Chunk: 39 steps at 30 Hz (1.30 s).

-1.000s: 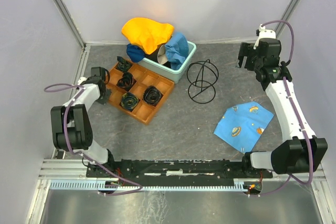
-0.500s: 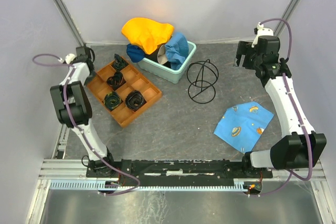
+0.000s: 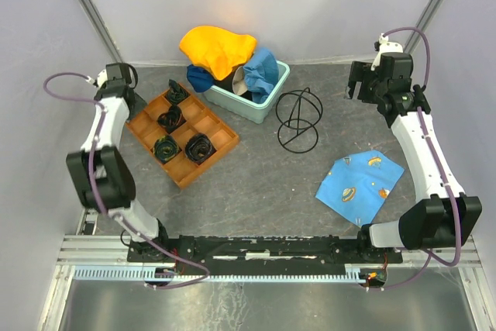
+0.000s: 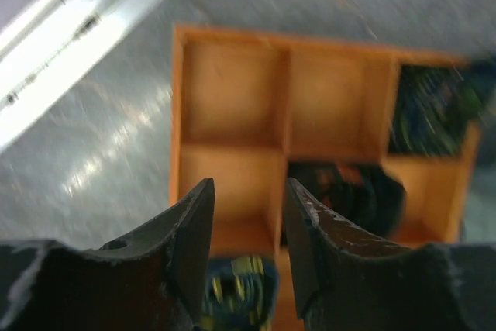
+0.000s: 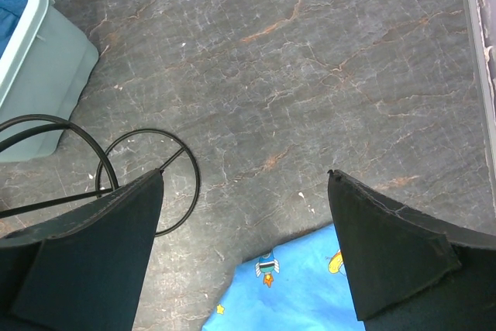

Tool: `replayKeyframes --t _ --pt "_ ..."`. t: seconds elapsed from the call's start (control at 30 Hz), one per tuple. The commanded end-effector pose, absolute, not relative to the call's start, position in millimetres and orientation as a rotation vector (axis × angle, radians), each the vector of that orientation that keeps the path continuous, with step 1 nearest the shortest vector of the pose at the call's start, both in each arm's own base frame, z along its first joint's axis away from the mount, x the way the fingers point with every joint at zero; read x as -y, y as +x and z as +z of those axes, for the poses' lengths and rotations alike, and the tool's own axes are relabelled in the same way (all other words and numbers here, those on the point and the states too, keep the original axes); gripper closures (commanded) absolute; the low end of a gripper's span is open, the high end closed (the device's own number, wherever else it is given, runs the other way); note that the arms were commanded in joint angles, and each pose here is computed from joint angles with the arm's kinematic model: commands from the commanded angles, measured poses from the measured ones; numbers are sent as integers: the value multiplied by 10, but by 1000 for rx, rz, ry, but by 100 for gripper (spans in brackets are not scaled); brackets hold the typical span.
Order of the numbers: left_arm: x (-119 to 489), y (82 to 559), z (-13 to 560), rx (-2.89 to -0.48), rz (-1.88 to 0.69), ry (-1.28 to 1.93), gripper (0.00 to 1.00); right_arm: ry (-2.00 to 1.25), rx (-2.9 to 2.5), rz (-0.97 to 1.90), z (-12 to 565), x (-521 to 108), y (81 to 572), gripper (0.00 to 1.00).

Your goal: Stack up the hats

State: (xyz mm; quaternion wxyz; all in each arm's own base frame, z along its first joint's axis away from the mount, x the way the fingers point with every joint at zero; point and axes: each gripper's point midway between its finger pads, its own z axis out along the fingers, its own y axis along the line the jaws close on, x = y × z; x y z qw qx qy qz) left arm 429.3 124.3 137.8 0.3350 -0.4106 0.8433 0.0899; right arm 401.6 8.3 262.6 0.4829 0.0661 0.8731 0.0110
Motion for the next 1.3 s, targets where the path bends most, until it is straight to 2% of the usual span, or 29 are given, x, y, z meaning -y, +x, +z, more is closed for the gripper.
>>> replayKeyframes --t 0.0,0.2,0.33,0.5,0.97,1.27 --pt "-417 4003 1830 -2132 -126 -1028 53 156 -2069 64 2836 -140 4109 5" --pt "360 3371 1678 -2166 -338 -1119 50 153 -2069 96 2809 -192 4130 5" --pt "493 2989 1532 -2129 -376 -1231 50 153 -2069 106 2788 -206 4138 5" --pt "573 2722 1126 -2212 -341 -1285 49 158 -2072 126 2754 -232 4158 5" --pt "228 2649 462 -2313 28 -1265 46 140 -2076 92 2750 -191 4110 5" --pt "-329 2975 370 -2338 182 -1226 45 135 -2081 95 2721 -200 4103 4"
